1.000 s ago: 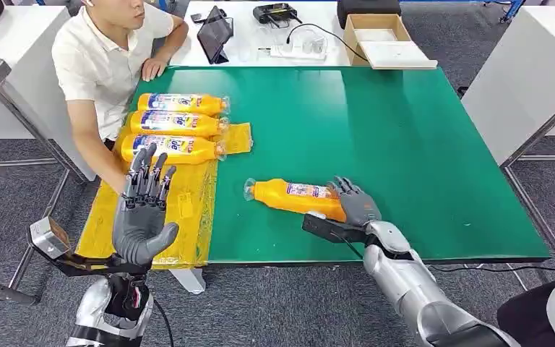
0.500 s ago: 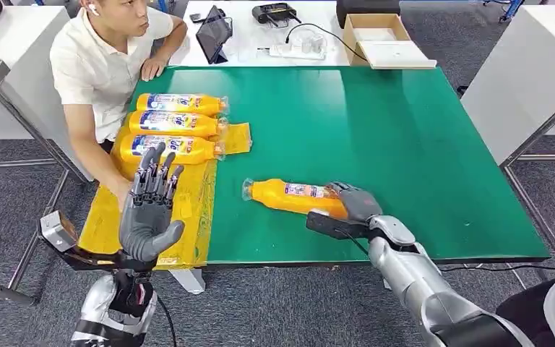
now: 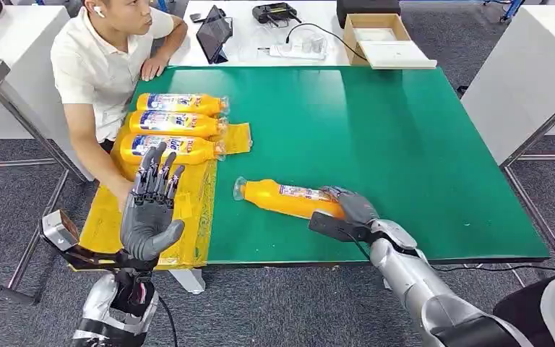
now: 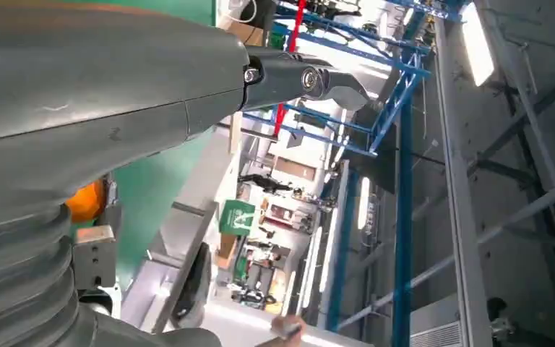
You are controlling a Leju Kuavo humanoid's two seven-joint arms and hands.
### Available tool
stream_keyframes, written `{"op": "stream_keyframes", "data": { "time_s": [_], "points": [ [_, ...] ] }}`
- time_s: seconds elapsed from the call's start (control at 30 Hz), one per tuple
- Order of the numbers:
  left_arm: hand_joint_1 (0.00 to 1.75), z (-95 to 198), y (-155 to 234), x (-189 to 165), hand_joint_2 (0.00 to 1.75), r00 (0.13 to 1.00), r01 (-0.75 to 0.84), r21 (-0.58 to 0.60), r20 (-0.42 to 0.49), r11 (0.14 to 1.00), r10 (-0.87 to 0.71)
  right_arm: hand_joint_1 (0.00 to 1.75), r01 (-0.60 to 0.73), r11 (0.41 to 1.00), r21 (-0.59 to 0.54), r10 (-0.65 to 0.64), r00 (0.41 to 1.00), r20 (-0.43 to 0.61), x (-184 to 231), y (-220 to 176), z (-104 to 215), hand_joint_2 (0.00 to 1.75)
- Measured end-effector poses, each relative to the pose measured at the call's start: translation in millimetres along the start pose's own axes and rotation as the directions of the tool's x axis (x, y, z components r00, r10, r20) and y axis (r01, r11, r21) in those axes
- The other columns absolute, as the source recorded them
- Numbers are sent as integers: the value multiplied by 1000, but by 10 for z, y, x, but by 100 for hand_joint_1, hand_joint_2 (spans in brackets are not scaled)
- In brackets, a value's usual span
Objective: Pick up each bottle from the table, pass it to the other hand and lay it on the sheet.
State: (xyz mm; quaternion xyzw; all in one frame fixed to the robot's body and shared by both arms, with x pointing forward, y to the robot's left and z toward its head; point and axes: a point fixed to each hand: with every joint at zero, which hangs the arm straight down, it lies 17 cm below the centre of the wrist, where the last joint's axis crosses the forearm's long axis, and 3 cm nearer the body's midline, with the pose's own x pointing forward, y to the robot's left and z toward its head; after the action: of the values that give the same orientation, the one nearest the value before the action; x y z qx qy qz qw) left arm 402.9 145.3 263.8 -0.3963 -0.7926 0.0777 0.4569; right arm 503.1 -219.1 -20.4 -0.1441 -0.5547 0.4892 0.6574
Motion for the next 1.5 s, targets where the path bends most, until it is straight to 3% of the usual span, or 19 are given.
{"op": "stream_keyframes", "data": {
  "time_s": [0.17,0.27,0.33,0.53,0.8,0.93,0.97,1.07,1.13,1.23,1.33,1.5],
  "points": [
    [0,49,188,-84,175,997,77,99,-27,992,-74,173,118,988,-103,-104,986,128,240,16,64,175],
    [0,169,498,-269,175,965,253,253,-131,934,-225,173,191,961,-202,-147,966,213,497,17,176,175],
    [0,260,570,-357,175,947,312,294,-175,903,-270,175,227,938,-263,-154,950,270,706,-47,263,175],
    [0,477,674,-421,175,914,404,403,-202,821,-351,166,308,845,-437,-121,906,406,1196,-456,578,175],
    [0,582,722,-381,175,910,415,476,-205,776,-360,166,374,787,-491,-114,870,480,1432,-642,813,175],
    [0,596,716,-385,175,911,411,481,-206,774,-356,161,382,779,-497,-110,864,491,1466,-672,855,175],
    [0,610,738,-382,175,915,404,495,-206,770,-347,148,389,771,-504,-109,861,497,1469,-696,873,175],
    [0,664,745,-426,175,940,342,528,-204,777,-275,152,417,740,-527,-119,854,507,1464,-742,939,175],
    [0,630,537,-517,175,976,203,482,-173,852,-134,161,449,733,-511,-148,838,525,1489,-723,957,175],
    [0,553,3,-585,175,989,-29,307,-132,951,72,164,482,765,-428,-180,798,575,1654,-598,929,175],
    [0,533,-277,-623,175,973,-149,217,-140,965,182,166,499,806,-319,-206,741,640,1988,-377,889,175],
    [0,525,-391,-658,175,965,-184,184,-153,966,213,166,505,826,-250,-227,704,673,2266,-187,839,175]
  ]
}}
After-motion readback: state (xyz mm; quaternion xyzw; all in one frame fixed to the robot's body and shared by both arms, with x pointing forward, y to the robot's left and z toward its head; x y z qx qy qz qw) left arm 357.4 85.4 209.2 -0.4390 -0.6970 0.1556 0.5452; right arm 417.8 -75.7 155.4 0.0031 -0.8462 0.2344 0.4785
